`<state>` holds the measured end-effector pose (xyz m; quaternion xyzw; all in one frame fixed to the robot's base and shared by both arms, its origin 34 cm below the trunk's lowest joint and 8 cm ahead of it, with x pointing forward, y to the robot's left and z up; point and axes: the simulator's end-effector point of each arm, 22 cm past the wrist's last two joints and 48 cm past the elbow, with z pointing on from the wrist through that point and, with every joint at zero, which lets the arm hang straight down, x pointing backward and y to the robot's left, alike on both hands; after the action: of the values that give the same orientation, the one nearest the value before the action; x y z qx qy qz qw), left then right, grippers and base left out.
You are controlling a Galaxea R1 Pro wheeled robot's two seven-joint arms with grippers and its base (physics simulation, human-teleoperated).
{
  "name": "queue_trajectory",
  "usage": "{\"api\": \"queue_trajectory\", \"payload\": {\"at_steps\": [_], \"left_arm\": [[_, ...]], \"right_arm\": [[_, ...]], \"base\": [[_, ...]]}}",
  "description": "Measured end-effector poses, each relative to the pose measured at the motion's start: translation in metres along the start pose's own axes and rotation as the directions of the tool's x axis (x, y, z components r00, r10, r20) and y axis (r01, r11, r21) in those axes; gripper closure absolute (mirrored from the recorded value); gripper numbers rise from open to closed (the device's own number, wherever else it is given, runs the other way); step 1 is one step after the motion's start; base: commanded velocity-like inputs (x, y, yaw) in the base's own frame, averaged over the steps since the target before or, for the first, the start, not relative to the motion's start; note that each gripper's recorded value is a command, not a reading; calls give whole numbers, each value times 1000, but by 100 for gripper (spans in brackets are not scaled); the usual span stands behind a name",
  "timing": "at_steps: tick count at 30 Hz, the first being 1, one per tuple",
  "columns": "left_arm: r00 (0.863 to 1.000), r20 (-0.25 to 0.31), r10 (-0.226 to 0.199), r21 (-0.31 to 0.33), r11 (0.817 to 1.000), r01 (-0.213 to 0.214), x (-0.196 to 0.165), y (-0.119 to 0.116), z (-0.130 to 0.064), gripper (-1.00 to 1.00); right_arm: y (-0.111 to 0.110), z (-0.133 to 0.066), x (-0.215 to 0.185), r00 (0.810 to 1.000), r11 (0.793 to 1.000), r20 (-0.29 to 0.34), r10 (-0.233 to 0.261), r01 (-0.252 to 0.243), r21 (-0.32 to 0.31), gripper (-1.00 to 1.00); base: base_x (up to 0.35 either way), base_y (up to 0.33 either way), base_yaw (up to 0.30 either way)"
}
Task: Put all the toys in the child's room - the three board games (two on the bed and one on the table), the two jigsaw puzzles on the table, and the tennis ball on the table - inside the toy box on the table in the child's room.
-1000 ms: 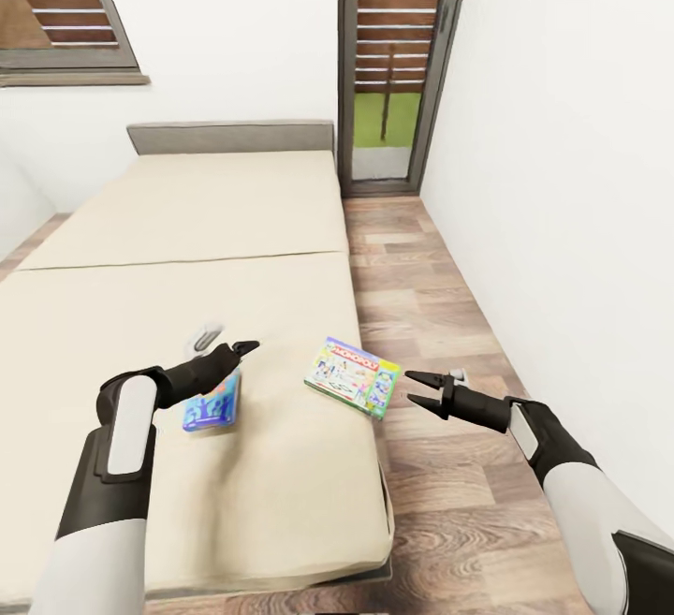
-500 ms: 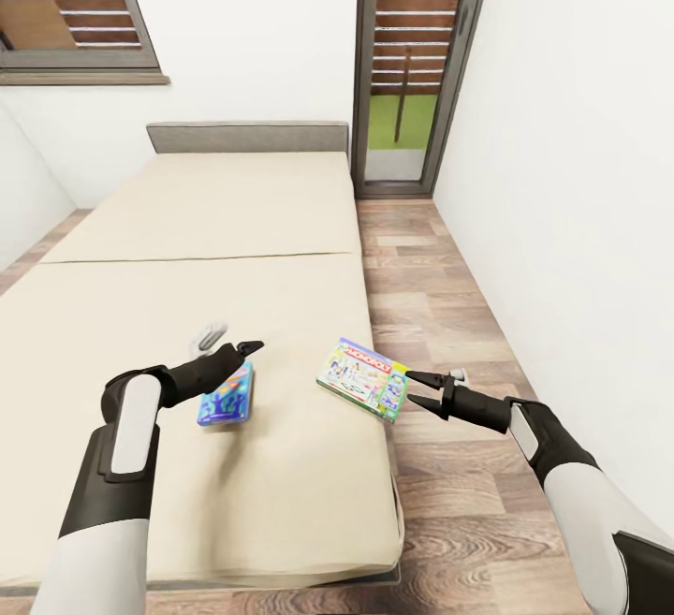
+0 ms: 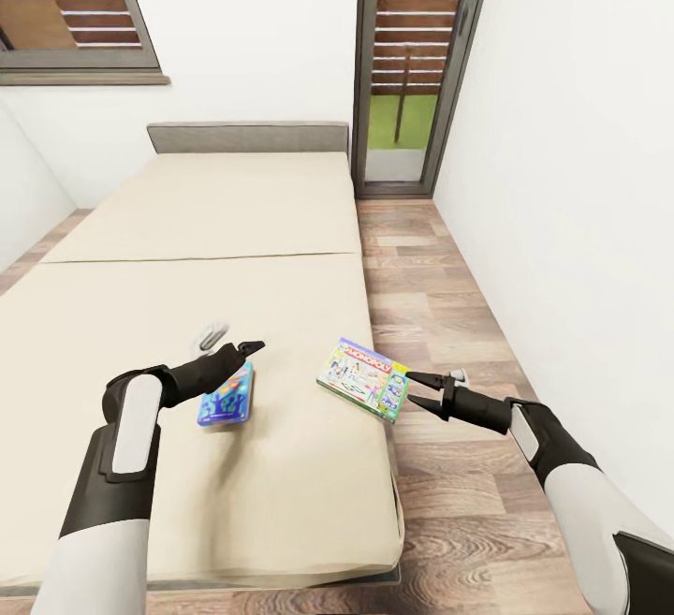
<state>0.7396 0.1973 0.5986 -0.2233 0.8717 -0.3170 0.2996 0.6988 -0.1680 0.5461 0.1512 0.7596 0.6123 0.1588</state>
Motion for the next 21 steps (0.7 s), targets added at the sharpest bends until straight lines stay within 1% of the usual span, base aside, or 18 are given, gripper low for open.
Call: {"api": "queue_trajectory", "payload": {"at_steps": [21], "left_arm": [[1000, -1, 1, 0, 1000, -1, 0, 0, 0, -100]], "right_arm": [[-3, -5, -2, 1000, 1000, 4, 1, -1, 10, -100]], "base": [[0, 0, 1]]}}
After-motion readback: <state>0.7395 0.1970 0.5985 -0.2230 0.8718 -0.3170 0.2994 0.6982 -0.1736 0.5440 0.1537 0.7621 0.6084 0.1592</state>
